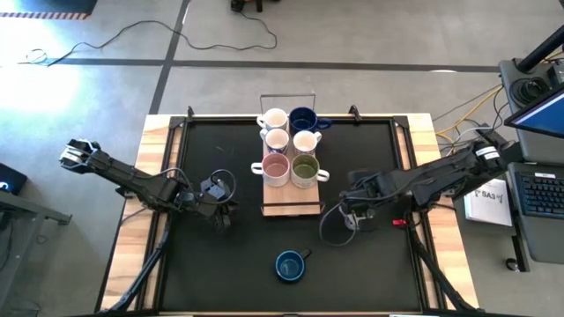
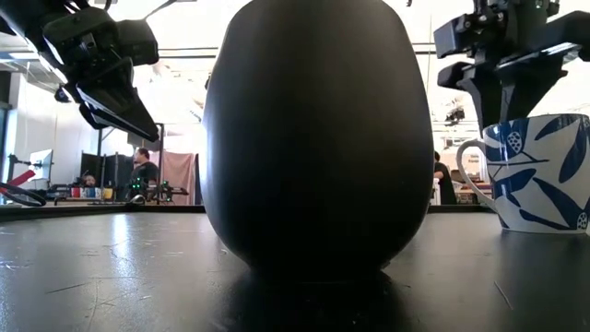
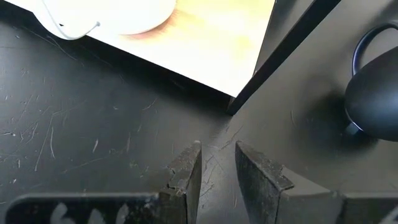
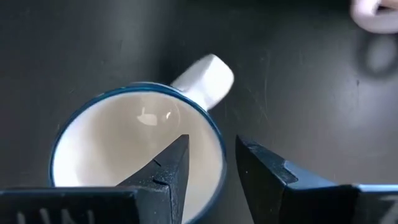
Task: Place coffee mugs
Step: Put the blue patterned mug on the shelf
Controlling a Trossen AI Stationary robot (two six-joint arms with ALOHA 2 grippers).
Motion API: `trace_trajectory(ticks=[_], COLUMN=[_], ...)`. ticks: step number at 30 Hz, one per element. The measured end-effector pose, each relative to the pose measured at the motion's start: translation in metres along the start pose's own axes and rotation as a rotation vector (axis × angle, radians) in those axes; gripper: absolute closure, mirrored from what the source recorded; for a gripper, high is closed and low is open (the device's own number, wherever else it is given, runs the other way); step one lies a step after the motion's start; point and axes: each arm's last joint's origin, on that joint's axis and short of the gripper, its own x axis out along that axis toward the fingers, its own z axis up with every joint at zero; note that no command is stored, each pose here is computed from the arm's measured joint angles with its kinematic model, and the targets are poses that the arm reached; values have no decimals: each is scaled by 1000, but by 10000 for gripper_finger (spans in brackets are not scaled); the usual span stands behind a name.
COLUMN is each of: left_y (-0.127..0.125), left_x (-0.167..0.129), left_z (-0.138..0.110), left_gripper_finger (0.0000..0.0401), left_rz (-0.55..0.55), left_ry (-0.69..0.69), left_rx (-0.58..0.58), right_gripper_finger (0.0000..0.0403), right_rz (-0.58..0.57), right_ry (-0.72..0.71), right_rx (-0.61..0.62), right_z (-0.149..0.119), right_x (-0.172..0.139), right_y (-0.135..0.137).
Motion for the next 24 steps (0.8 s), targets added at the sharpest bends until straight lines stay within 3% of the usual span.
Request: trace_trajectory(ticks=[8, 15, 20, 24], left_y=[0, 0, 0, 0], left_x=[0, 0, 0, 0], left_z=[0, 0, 0, 0], left_gripper_finger=[321, 321, 321, 321], left_rz=[0, 0, 1, 2], left_ry=[0, 0, 1, 3], left_rx=[1, 0, 1, 2], right_gripper_finger=[298, 380, 385, 386], right_rz=[5, 110, 123, 107], right_ry=[77, 143, 136, 145], right_rx=[-85, -77, 81, 349], right_z=[10, 16, 19, 18], right_x=[22, 34, 30, 20], right_y=[3, 8, 6, 0])
